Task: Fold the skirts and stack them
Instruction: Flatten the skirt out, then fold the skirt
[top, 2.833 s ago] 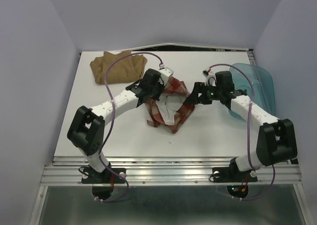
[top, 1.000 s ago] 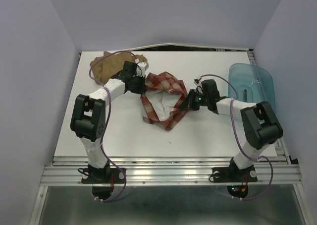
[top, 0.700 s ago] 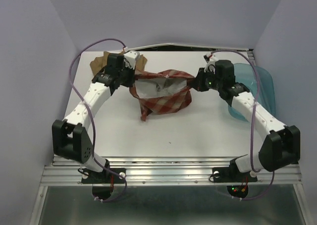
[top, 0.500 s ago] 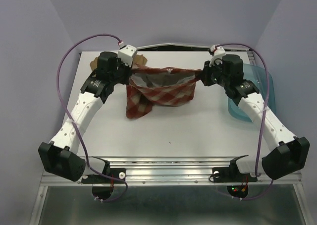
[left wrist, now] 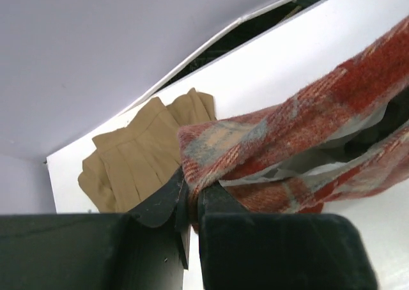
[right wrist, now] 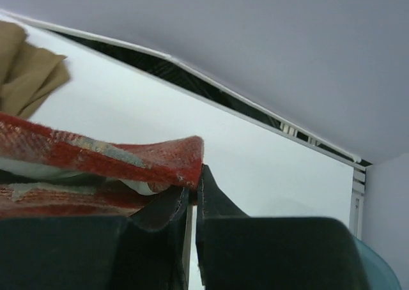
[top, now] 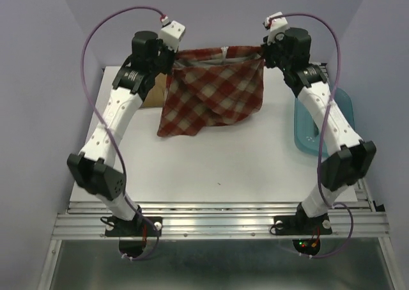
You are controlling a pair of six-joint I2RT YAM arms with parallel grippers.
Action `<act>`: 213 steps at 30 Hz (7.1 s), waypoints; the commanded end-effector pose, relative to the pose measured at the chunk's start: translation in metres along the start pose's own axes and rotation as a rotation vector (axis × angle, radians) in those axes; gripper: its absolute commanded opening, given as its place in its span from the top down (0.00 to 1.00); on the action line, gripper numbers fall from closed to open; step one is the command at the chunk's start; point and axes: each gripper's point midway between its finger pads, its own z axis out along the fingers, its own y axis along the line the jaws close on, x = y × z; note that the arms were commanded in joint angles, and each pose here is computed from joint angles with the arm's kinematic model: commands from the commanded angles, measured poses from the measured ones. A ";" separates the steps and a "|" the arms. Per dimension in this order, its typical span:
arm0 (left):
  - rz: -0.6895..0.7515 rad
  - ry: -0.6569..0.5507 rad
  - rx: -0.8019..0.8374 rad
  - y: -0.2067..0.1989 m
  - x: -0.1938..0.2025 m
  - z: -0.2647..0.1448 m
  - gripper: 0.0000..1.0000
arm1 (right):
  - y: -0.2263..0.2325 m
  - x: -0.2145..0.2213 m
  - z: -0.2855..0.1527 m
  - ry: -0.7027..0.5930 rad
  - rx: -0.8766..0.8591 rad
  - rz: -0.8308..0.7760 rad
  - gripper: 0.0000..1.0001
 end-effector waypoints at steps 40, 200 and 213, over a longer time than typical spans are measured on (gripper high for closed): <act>0.234 0.362 0.646 -0.117 0.231 -0.114 0.18 | 0.088 0.213 -0.197 0.575 -0.760 -0.065 0.01; -0.001 0.582 0.348 0.014 0.240 0.081 0.36 | 0.150 0.171 0.205 -0.039 -0.620 -0.441 0.23; -0.066 0.670 0.422 0.005 0.289 0.077 0.36 | 0.178 0.241 0.205 -0.008 -0.812 -0.600 0.46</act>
